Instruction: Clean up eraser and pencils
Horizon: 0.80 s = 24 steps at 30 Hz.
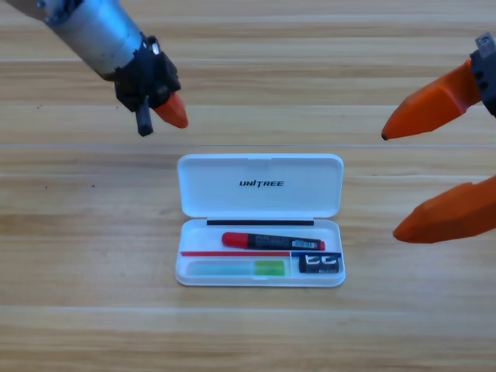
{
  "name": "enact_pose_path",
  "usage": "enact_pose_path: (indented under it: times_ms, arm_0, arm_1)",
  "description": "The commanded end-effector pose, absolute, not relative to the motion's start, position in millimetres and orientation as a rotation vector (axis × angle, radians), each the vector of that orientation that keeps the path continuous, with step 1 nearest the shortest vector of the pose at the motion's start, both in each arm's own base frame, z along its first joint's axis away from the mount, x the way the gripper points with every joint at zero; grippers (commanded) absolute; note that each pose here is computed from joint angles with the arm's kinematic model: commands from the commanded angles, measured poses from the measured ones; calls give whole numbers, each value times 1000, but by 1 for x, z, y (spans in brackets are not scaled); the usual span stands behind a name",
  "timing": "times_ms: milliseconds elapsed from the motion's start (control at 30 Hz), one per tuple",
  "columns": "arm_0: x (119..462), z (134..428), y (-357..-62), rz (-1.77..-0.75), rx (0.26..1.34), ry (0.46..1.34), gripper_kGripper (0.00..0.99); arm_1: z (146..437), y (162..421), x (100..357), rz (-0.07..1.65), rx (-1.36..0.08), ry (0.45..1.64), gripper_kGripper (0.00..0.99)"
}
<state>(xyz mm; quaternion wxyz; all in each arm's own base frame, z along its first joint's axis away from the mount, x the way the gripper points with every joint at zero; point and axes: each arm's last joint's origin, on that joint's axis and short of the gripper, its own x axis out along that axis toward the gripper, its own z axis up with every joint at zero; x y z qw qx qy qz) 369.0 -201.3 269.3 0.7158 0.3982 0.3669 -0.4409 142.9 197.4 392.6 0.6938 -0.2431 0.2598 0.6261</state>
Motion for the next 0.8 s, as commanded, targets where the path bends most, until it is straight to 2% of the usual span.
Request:
enact_pose_path:
  times_ms: [33,433,800]
  arm_0:
    - [363,228,-223,-1059,892,879,0]
    - [355,215,-238,-1127,877,898,0]
    - [349,213,-238,-1164,851,905,0]
  arm_1:
    - [396,198,132,1447,-538,551,974]
    - [393,201,132,1455,-542,567,974]
    - [391,203,133,1458,-540,577,974]
